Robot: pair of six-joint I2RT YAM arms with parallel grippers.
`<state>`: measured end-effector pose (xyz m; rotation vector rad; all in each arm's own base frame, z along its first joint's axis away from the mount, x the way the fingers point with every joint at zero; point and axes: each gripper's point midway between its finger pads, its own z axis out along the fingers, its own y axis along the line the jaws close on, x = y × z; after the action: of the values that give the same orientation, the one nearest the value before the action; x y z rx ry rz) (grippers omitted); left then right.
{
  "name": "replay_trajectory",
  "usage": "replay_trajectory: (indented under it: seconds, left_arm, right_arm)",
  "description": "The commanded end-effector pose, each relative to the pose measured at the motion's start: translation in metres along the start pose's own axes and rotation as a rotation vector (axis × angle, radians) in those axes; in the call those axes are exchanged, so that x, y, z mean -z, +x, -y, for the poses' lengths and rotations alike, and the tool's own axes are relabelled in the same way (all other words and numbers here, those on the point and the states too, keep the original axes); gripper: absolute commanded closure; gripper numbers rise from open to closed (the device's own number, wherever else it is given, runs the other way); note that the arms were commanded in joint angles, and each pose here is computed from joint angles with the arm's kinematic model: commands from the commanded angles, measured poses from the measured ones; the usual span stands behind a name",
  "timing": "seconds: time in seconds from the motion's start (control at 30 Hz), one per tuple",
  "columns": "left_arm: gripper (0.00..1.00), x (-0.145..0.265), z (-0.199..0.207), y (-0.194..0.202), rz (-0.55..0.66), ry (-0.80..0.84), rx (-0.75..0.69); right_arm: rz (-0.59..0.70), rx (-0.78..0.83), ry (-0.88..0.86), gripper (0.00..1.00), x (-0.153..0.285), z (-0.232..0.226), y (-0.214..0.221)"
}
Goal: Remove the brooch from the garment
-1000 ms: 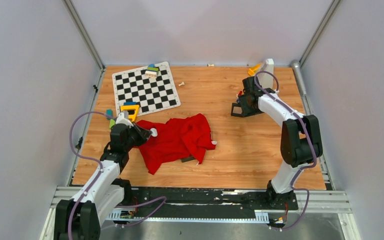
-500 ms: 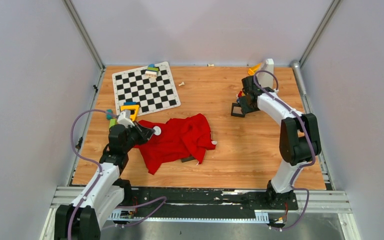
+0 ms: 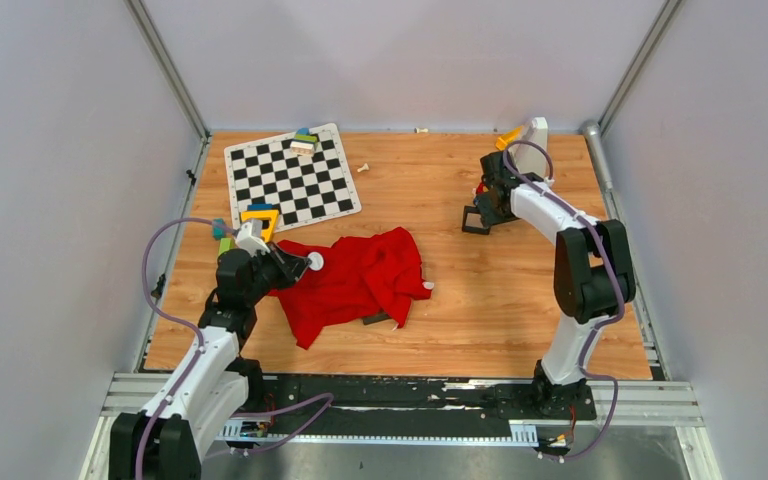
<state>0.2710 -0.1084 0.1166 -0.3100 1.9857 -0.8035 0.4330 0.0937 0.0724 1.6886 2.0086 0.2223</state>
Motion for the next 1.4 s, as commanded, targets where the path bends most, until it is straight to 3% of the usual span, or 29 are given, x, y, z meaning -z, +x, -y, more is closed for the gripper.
replay_trajectory:
  seconds: [0.0, 0.33, 0.6, 0.87, 1.0, 1.37]
  left_arm:
    - [1.0, 0.002, 0.008, -0.01, 0.036, 0.041, -0.043]
    - [1.0, 0.003, 0.015, -0.01, 0.033, 0.08, -0.059]
    - [1.0, 0.004, 0.049, -0.007, 0.03, 0.243, -0.117]
    - [1.0, 0.0, 0.122, 0.014, 0.055, 0.401, -0.419]
    - [1.0, -0.011, 0.141, 0.014, 0.099, 0.374, -0.591]
    - [1.0, -0.044, 0.224, 0.042, 0.117, 0.66, -0.988]
  right_arm:
    - [0.008, -0.003, -0.053, 0.72, 0.006, -0.02, -0.001]
    - [-0.069, 0.15, -0.103, 0.99, 0.033, -0.009, 0.007]
    - [-0.167, 0.623, -0.36, 1.0, 0.08, -0.003, 0.019]
    - [-0.485, 0.937, -0.766, 0.97, 0.16, 0.039, 0.069]
    - [-0.587, 0.979, -0.788, 0.99, 0.173, 0.07, 0.078]
    - [-0.669, 1.035, -0.769, 1.0, 0.19, 0.117, 0.079]
